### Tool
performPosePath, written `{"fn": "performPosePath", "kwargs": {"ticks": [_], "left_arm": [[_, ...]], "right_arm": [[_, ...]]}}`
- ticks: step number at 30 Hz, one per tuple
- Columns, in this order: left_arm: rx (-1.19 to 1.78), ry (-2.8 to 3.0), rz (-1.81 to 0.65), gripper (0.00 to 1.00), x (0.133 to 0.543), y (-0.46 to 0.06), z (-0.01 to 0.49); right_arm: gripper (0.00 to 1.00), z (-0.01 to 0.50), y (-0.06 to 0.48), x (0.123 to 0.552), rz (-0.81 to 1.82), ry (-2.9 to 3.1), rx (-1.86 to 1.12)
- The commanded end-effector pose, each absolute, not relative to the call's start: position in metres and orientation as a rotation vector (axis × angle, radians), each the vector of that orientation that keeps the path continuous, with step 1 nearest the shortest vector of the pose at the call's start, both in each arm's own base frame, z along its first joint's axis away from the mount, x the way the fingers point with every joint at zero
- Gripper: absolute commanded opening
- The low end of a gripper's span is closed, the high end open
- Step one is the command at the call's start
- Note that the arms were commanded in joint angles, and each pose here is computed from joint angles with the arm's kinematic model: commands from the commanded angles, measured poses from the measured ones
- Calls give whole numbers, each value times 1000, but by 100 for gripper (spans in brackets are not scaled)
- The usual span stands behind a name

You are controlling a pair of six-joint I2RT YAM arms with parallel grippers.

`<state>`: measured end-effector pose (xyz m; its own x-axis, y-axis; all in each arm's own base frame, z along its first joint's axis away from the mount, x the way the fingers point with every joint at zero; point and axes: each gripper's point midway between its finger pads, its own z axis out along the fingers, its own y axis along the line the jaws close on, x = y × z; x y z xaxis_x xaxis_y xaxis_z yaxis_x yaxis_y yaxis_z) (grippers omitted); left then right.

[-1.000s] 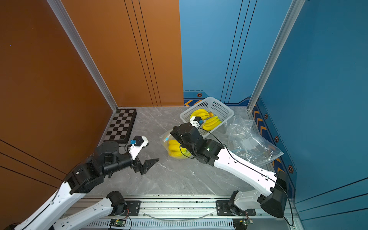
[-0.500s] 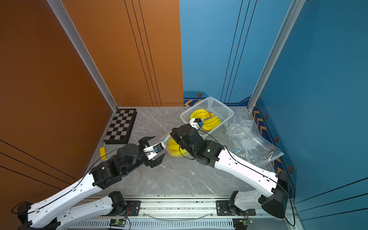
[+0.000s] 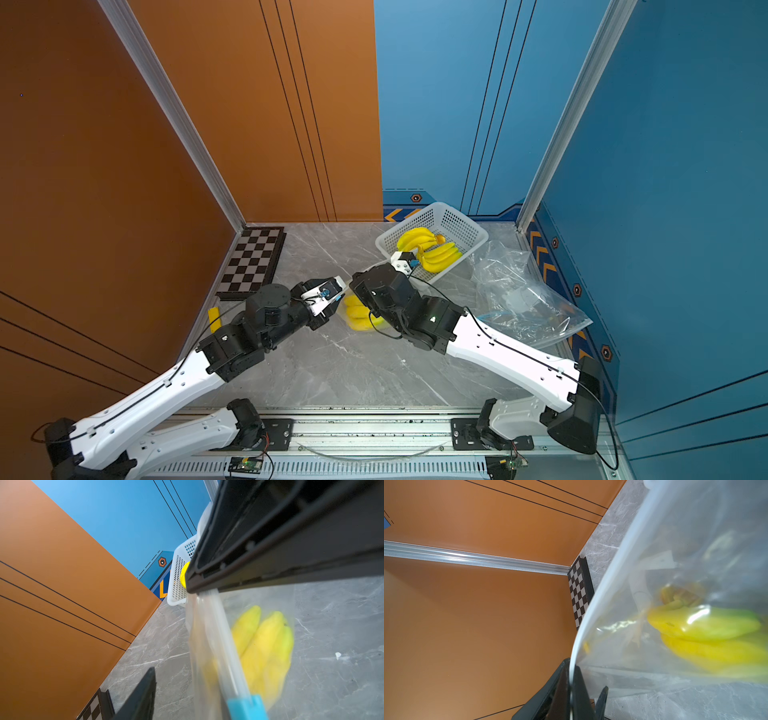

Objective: Open the zip-top bag and take out the banana
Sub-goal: Pick up the zipper food storage bag at the center of the board.

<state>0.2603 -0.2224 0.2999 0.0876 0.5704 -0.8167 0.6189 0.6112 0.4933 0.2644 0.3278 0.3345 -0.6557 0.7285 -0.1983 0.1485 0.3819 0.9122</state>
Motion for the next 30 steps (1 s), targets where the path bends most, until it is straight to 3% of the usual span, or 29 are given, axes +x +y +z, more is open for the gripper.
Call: {"fn": "performPosePath", "kwargs": {"ticks": [1, 6, 12, 17, 20, 23, 27, 30], "left_arm": [[1027, 1546, -107, 46, 257, -228, 312], [1074, 1580, -108, 21, 257, -230, 304], [1101, 1600, -125, 0, 258, -233, 299], [1112, 1642, -209, 0, 259, -232, 296], [1115, 1700, -331, 0, 260, -231, 289], [1136, 1739, -446, 0, 258, -233, 289], [1194, 1759, -585, 0, 248, -237, 293], [1207, 1755, -640, 0, 242, -237, 298]], "right_arm": [[0, 350, 319, 261, 1315, 1992, 771], [0, 345, 313, 260, 1306, 1990, 788], [0, 340, 307, 260, 1299, 1995, 795], [37, 335, 286, 256, 1259, 2025, 737], [51, 336, 249, 246, 1124, 2059, 614], [53, 350, 217, 233, 1059, 2064, 386], [53, 385, 211, 206, 917, 1933, -241], [50, 381, 218, 190, 732, 1798, -683]]}}
